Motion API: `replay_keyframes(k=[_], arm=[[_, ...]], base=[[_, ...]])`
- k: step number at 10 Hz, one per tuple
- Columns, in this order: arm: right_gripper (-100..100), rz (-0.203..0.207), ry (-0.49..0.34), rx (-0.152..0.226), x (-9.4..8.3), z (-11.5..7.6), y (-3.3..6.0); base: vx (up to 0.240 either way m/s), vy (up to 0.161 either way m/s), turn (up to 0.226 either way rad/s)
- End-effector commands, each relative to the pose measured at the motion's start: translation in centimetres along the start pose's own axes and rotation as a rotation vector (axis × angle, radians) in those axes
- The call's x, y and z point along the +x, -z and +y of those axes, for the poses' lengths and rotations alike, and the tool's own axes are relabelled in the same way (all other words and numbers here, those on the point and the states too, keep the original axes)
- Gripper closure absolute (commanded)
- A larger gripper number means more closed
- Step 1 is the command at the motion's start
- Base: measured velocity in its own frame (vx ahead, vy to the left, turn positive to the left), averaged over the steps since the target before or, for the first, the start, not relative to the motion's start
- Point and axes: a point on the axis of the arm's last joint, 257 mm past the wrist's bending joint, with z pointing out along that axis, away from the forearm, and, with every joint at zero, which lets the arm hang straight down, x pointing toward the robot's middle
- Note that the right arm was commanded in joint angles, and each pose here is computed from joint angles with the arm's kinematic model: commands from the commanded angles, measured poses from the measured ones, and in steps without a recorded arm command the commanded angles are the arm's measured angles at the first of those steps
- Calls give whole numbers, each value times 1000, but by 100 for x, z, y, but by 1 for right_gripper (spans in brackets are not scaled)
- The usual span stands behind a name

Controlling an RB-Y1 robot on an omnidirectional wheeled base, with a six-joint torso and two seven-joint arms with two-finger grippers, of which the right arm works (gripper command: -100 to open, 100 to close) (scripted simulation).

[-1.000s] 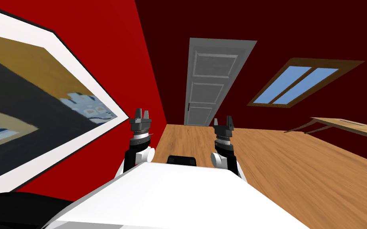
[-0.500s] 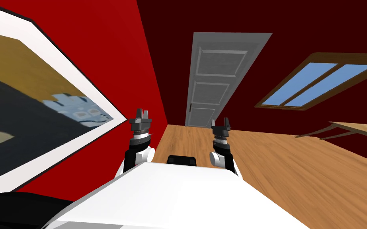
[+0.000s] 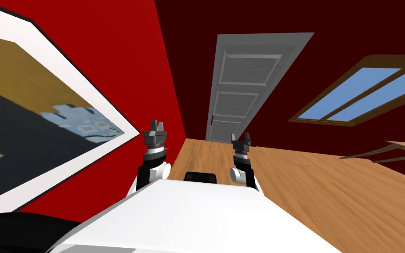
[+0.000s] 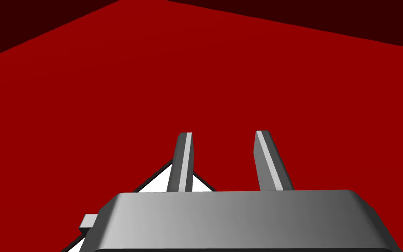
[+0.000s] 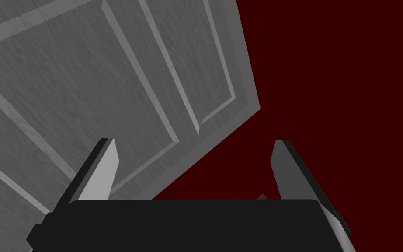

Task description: Pull the door open

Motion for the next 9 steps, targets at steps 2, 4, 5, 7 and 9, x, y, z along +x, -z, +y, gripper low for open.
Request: replay_keyframes(k=[2, 4, 5, 7, 9], arm=[[-100, -19, -70, 21, -81, -160, 37], [-100, -36, -123, 37, -154, -284, 70], [-100, -46, -151, 44, -192, -349, 89], [-100, -66, -206, 59, -271, -476, 129], [-100, -89, -261, 74, -354, -605, 174]], base=[[101, -8, 81], [93, -5, 92], [109, -4, 84], [98, -3, 90], [94, -7, 85]])
